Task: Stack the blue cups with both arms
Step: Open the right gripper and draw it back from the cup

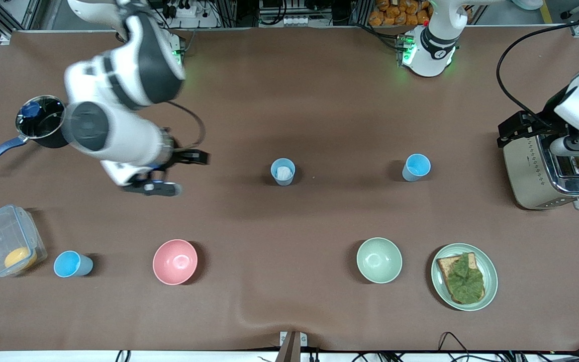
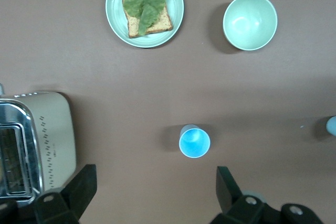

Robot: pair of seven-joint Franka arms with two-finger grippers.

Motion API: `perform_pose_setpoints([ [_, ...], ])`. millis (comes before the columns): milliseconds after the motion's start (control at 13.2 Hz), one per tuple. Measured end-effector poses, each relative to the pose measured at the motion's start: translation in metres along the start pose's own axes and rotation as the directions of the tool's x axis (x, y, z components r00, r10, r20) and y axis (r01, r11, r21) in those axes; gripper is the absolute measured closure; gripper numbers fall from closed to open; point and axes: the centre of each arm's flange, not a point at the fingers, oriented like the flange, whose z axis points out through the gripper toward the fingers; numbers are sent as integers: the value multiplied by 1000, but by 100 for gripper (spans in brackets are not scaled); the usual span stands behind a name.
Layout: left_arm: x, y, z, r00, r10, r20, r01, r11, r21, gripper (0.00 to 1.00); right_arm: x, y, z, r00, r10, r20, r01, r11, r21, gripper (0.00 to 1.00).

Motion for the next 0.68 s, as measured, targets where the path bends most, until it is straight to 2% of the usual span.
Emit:
perform_pose_setpoints([
  [152, 4, -7, 7, 1000, -15, 5, 15, 1000, -15, 0, 10, 57, -26, 1000, -11, -16, 11, 1000, 6, 0],
  [379, 12, 0, 28, 999, -3, 38, 4, 1000, -16, 0, 7, 111, -50, 998, -60, 0, 60, 998, 15, 0],
  [531, 18, 2, 47, 998, 1, 70, 0, 1000, -16, 0, 3, 142, -69, 999, -31, -9, 32, 999, 39, 0],
  [682, 22, 9, 59, 996, 14, 90, -13, 1000, -17, 0, 0, 185, -93, 999, 5, -45, -2, 998, 57, 0],
])
